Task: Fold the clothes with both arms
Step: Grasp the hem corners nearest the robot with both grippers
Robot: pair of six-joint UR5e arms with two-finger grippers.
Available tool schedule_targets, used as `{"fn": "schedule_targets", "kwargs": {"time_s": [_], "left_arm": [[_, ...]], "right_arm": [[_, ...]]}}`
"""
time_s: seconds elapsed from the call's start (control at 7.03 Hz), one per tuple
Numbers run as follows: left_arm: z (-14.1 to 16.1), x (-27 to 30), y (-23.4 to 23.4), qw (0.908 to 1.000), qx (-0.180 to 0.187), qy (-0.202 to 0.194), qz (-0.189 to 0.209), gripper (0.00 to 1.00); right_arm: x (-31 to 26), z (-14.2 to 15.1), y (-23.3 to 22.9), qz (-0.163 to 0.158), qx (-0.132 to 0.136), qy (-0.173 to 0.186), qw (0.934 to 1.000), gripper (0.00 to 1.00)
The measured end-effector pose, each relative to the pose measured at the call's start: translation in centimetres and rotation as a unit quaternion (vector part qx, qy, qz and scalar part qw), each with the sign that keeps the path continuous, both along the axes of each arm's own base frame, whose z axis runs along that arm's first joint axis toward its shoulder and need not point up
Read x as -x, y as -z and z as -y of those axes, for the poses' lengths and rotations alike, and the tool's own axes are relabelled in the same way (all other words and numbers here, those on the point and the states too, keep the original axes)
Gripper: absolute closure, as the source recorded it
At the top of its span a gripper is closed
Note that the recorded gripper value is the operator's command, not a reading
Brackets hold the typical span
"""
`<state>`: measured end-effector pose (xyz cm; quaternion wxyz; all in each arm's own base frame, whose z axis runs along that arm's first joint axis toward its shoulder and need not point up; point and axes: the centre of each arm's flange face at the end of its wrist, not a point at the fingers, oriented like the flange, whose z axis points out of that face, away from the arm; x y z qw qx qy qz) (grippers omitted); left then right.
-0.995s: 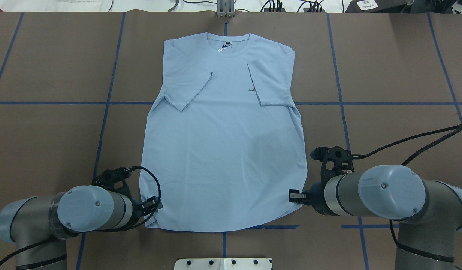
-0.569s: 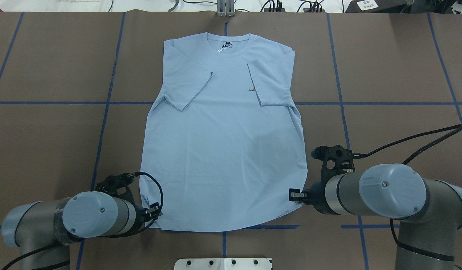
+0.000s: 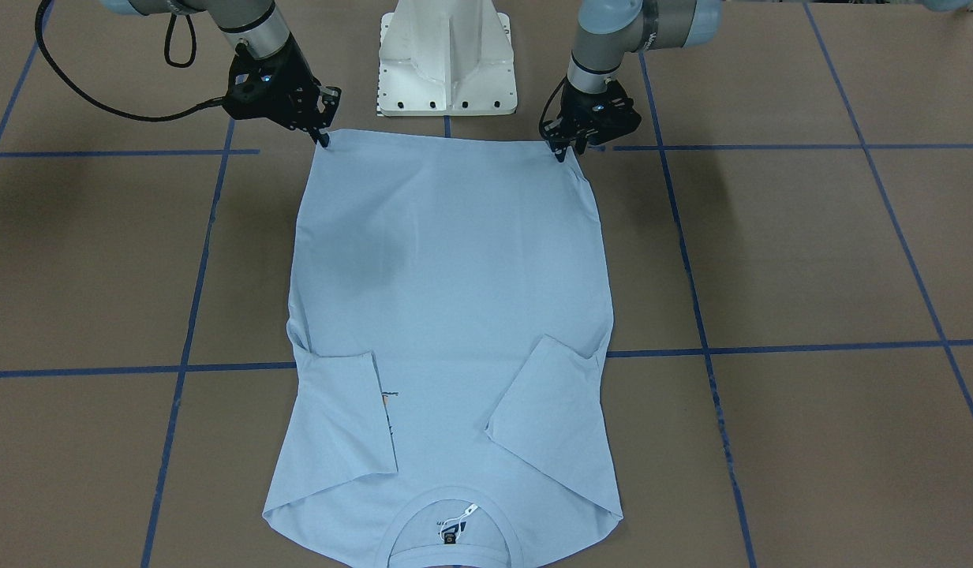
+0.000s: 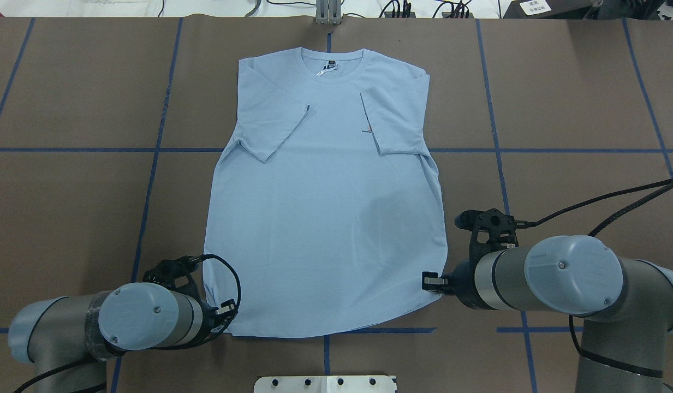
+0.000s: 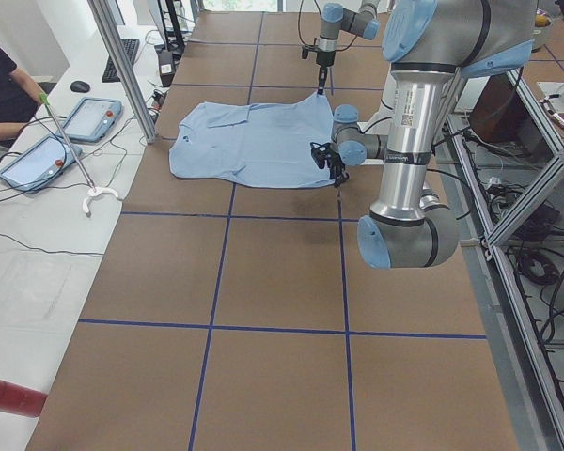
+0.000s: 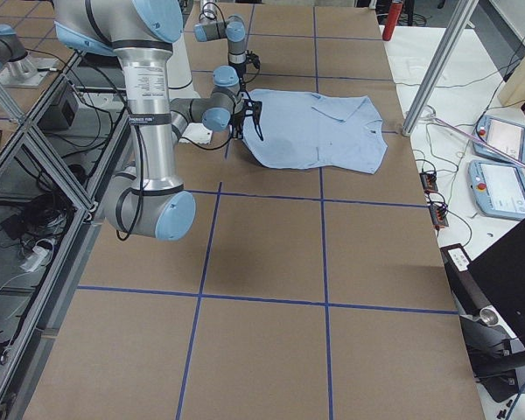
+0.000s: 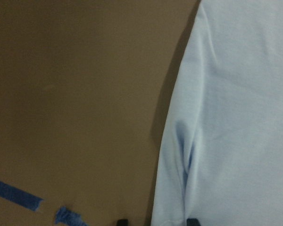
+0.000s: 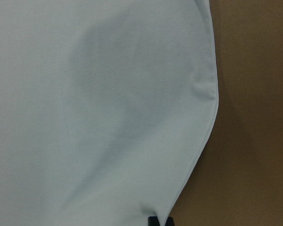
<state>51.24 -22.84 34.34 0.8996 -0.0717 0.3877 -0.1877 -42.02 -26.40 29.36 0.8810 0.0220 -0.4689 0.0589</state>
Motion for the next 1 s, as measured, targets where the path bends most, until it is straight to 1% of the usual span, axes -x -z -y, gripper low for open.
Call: {"fn": "schedule_targets", "kwargs": {"time_s": [0.28, 0.57, 1.0], "left_arm": [[0.0, 0.0, 0.1, 1.0000, 0.000, 0.000, -0.001, 0.95], [0.0, 0.1, 0.3, 1.0000, 0.001, 0.000, 0.006, 0.98], [0.1, 0.3, 1.6, 1.0000, 0.000, 0.001, 0.004, 0.99]], "right_arm": [[-0.2, 0.3, 0.0, 0.000, 0.000, -0.003, 1.0000, 1.00], [-0.2, 0.4, 0.0, 0.000, 0.000, -0.003, 1.0000, 1.00], [-0.3, 0.4, -0.3, -0.003, 0.000, -0.002, 1.0000, 1.00]]}}
